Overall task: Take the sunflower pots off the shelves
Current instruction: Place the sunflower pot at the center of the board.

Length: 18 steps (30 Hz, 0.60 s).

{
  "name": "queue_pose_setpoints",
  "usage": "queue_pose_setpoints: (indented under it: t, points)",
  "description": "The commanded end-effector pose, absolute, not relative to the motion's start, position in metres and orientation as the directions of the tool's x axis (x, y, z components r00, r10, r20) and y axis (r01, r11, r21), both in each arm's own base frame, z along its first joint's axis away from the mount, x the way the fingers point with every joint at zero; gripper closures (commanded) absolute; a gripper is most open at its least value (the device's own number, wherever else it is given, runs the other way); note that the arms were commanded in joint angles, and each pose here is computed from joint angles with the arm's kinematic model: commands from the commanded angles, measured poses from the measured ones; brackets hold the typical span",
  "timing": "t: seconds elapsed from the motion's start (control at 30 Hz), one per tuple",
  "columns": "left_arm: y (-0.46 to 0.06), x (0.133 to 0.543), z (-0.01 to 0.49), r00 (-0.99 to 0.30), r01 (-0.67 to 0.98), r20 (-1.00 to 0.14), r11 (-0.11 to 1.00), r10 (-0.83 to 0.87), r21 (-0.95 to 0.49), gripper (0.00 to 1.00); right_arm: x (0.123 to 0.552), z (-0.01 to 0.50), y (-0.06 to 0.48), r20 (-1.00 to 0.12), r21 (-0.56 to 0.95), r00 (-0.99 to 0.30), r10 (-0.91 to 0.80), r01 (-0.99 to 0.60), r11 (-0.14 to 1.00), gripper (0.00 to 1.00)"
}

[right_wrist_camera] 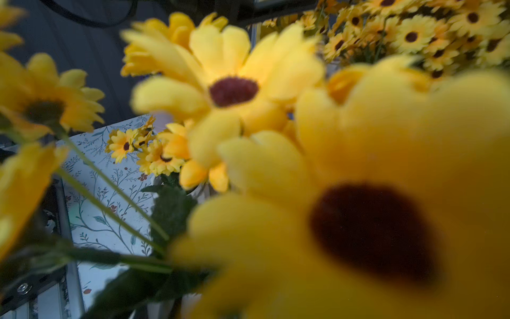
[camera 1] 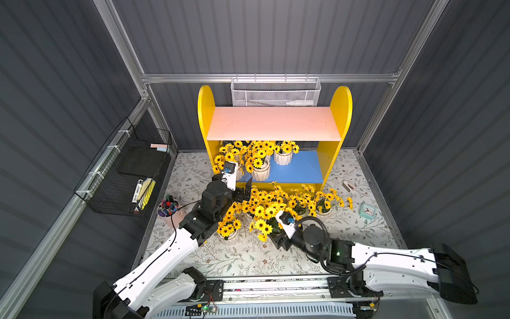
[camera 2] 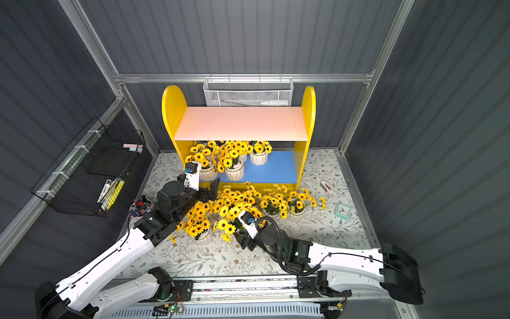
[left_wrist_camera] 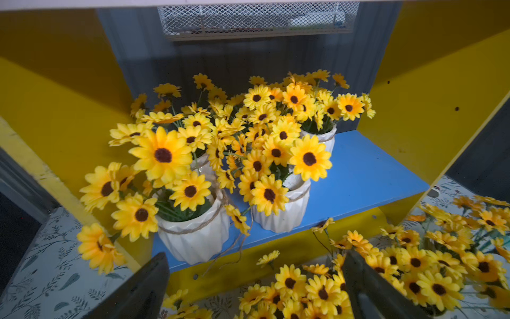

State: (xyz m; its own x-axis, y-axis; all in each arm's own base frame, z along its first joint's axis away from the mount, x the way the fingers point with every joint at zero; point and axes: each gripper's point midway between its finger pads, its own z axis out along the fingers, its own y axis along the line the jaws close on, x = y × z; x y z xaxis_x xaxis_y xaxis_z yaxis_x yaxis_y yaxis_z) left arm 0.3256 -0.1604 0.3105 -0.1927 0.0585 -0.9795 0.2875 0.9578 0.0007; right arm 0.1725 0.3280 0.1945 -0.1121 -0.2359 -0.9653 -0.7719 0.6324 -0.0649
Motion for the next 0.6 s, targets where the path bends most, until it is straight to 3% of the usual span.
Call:
queue_pose_setpoints:
  t: [0.0,0.1,0.37,0.57]
  points:
    - [-0.146,0.326,0.306,-0.202,0.221,-0.978,0.975,0.061,0.016,0.01,0.165,0.205,0.358,-0.991,0.022,-0.098,-0.089,-0.781,0.624,1.0]
    - [-0.147,0.325,0.306,-0.197,0.228,-0.978,0.974,0.062,0.015,0.01,0.174,0.188,0.37,-0.988,0.083,-0.15,-0.045,-0.748,0.659,1.0]
    - [-0.147,0.323,0.31,-0.174,0.237,-0.983,0.971,0.061,0.018,0.01,0.19,0.145,0.393,-0.986,0.015,-0.127,-0.11,-0.721,0.692,1.0]
    - [-0.149,0.321,0.312,-0.166,0.255,-0.984,0.967,0.061,0.017,0.01,0.197,0.121,0.402,-0.992,0.035,-0.113,-0.062,-0.701,0.712,1.0]
